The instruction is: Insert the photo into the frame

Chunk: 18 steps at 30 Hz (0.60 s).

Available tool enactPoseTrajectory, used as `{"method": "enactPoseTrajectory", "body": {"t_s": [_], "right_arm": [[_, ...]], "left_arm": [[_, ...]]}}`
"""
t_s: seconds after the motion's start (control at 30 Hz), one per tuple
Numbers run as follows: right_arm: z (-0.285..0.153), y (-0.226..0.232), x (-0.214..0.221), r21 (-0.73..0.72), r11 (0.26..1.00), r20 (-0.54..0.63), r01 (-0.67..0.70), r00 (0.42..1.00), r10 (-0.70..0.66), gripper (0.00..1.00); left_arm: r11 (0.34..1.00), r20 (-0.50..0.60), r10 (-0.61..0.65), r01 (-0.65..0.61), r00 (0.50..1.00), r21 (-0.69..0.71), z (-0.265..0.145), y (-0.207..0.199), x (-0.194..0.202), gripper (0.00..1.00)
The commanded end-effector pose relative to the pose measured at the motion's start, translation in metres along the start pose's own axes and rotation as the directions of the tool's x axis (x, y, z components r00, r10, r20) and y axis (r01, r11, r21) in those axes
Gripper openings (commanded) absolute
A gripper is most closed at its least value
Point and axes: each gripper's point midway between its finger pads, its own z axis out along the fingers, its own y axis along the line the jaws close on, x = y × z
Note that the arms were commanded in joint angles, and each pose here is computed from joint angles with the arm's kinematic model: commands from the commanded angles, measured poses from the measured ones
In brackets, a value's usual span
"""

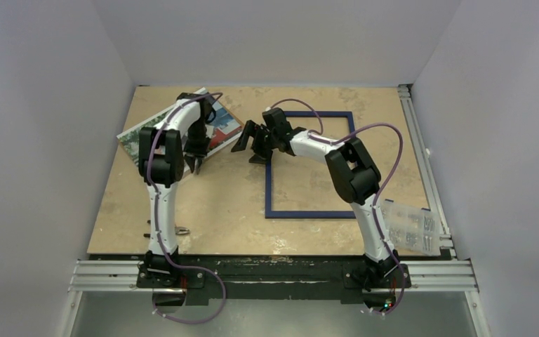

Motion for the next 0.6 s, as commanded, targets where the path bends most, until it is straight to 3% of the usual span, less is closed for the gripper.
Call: {"method": "enactPoseTrajectory", "body": {"t_s": [0.0, 0.2, 0.4, 0.5, 0.57], "right_arm": [[-0.007, 0.021, 0.001, -0.048, 0.999, -0.004, -0.005, 1.000, 0.005, 0.86], [-0.007, 0.026, -0.028, 0.011, 0.998, 0.063, 0.058, 0.996, -0.059, 0.86], [0.006, 0.013, -0.058, 0.104, 0.990, 0.102, 0.097, 0.989, -0.107, 0.86], [0.008, 0.000, -0.071, 0.165, 0.982, 0.120, 0.092, 0.986, -0.113, 0.86], [0.004, -0.009, -0.079, 0.210, 0.973, 0.140, 0.092, 0.982, -0.123, 0.86]], "left_arm": [[0.997, 0.135, 0.021, -0.030, 0.991, 0.071, -0.040, -0.010, 0.000, 0.21], [0.976, 0.315, -0.044, -0.027, 0.948, 0.217, -0.083, -0.019, -0.006, 0.21], [0.897, 0.398, -0.317, 0.135, 0.861, 0.420, -0.103, 0.018, -0.020, 0.20], [0.890, 0.412, -0.393, 0.229, 0.822, 0.394, -0.096, 0.043, -0.027, 0.20], [0.898, 0.396, -0.404, 0.276, 0.825, 0.342, -0.084, 0.053, -0.029, 0.20]]}}
